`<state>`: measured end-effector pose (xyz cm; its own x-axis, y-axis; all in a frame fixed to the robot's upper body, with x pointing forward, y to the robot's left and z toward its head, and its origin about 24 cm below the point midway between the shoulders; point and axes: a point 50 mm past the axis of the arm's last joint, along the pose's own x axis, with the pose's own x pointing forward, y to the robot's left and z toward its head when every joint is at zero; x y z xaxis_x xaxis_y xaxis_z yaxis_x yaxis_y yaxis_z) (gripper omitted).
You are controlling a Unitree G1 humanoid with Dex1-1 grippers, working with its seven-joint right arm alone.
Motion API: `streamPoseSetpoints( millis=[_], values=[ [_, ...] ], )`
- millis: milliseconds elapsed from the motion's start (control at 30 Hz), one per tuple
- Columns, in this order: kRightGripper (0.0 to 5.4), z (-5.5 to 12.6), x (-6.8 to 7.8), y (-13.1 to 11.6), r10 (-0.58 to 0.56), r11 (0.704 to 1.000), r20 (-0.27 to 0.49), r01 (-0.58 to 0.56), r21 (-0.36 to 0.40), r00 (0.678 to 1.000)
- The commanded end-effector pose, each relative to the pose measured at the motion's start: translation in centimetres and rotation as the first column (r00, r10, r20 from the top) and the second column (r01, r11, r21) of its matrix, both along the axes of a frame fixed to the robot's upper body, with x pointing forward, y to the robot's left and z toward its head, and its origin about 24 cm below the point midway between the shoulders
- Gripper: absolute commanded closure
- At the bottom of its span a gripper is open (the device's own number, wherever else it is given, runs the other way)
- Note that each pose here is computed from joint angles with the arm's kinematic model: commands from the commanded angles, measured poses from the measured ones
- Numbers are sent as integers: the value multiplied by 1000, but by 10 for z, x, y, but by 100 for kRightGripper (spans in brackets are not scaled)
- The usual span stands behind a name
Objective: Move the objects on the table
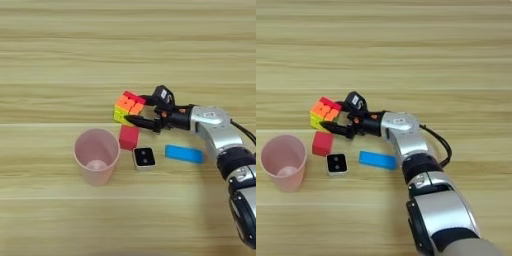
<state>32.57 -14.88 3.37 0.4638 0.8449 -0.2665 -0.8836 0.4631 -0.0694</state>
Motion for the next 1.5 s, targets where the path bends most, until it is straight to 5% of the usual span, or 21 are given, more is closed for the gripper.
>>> streamPoseSetpoints(
  millis=[33,533,967,1500],
  values=[
    [151,36,19,3,-4,1000,138,3,12,990],
    [2,58,18,7,14,998,217,-26,57,976],
    [2,88,3,10,91,986,333,-132,101,939],
    [2,109,-19,-21,242,951,428,-301,74,871]
  ],
)
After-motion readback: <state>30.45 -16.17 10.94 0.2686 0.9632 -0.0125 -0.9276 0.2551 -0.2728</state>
